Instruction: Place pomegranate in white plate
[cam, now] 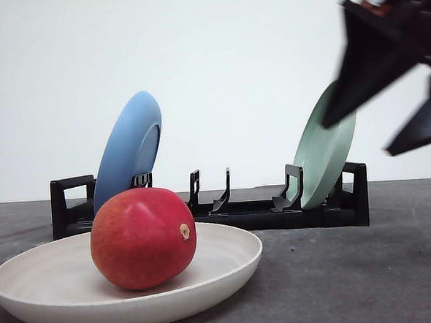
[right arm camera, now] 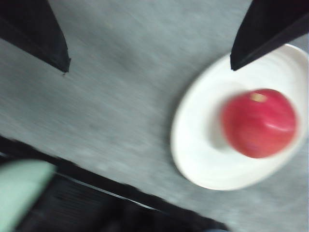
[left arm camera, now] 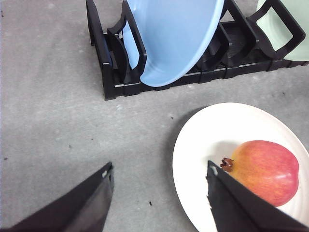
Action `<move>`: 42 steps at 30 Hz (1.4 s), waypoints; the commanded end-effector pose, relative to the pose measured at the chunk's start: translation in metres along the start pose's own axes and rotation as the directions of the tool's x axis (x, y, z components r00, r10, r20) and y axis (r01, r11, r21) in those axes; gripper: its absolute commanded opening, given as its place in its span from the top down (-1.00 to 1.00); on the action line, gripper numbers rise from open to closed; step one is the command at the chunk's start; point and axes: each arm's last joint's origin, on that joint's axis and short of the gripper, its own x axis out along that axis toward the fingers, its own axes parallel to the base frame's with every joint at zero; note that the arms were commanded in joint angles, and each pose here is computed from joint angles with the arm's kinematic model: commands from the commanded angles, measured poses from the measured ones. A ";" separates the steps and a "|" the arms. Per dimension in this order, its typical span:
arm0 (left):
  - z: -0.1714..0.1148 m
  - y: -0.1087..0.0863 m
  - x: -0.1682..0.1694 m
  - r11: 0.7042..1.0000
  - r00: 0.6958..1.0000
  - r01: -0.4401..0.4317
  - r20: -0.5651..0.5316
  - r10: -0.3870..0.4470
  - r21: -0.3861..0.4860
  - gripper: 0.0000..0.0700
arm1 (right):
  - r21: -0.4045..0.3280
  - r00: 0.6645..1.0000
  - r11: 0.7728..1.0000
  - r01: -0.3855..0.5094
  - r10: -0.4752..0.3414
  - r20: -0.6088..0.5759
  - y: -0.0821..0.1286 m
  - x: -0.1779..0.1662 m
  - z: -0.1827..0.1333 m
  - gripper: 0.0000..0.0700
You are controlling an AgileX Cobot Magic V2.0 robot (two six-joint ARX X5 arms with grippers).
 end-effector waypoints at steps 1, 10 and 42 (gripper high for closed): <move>0.004 -0.001 -0.001 1.000 1.000 0.004 0.012 -0.004 0.009 -0.03 | -0.012 1.000 1.000 0.021 -0.021 0.005 -0.005 -0.002 -0.001 -0.89; 0.004 -0.001 -0.001 1.000 1.000 0.005 0.015 -0.005 -0.010 0.60 | 0.034 0.998 0.998 0.058 -0.059 0.030 -0.013 -0.009 0.000 0.16; -0.048 0.028 0.014 0.987 0.960 -0.127 0.240 0.146 -0.096 0.99 | 0.029 0.998 0.998 0.058 -0.059 0.032 -0.013 -0.009 0.000 0.91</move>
